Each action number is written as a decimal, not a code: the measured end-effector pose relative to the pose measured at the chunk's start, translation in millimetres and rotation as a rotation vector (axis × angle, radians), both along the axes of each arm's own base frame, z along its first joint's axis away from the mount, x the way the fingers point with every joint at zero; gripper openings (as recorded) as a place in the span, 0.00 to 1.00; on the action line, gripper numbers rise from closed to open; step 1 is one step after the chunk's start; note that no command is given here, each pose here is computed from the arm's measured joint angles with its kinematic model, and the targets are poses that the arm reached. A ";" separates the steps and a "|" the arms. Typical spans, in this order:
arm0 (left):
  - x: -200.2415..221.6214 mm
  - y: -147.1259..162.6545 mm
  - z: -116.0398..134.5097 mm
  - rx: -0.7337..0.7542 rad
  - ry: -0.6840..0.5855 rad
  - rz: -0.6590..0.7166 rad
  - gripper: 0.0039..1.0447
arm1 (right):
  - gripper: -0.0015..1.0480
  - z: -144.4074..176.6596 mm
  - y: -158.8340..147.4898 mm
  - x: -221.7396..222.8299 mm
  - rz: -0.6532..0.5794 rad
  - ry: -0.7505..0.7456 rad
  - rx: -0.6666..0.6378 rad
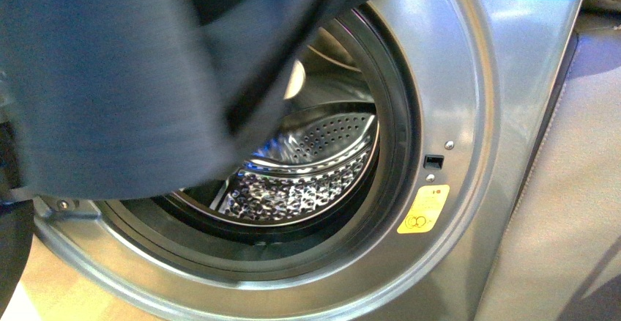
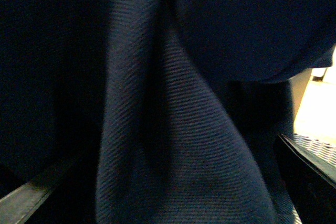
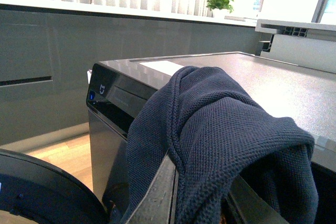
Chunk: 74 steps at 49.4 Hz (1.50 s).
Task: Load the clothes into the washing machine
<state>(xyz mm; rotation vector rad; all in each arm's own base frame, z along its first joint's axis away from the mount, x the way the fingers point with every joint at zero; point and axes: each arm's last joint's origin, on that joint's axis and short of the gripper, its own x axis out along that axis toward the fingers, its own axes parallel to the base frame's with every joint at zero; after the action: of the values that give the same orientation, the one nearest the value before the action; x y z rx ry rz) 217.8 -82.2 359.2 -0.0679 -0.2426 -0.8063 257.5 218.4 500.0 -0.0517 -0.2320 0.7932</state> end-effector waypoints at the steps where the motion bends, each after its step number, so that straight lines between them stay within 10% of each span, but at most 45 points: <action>1: -0.4 -3.3 1.2 -0.001 -0.002 -0.012 0.94 | 0.10 0.0 0.0 0.0 0.000 0.000 0.000; 12: 5.0 -32.9 10.1 0.009 -0.002 -0.011 0.94 | 0.10 0.0 -0.2 0.2 -0.003 -0.003 -0.002; 32: 49.4 -56.6 5.4 0.043 0.004 0.480 0.94 | 0.10 0.0 -0.9 0.8 -0.010 -0.004 -0.003; 53: 56.6 -70.7 -0.4 -0.042 -0.023 0.557 0.94 | 0.10 0.0 -1.0 0.9 -0.010 -0.004 -0.004; 74: 49.9 -59.1 2.4 -0.080 -0.082 0.467 0.29 | 0.20 1.3 -1.5 0.0 -0.009 -0.010 -0.003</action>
<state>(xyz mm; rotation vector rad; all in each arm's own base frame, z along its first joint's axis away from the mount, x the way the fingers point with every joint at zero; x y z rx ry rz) 267.7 -141.3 361.6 -0.0503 -0.3521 -0.3349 257.5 216.9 501.4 -0.0596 -0.2403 0.7844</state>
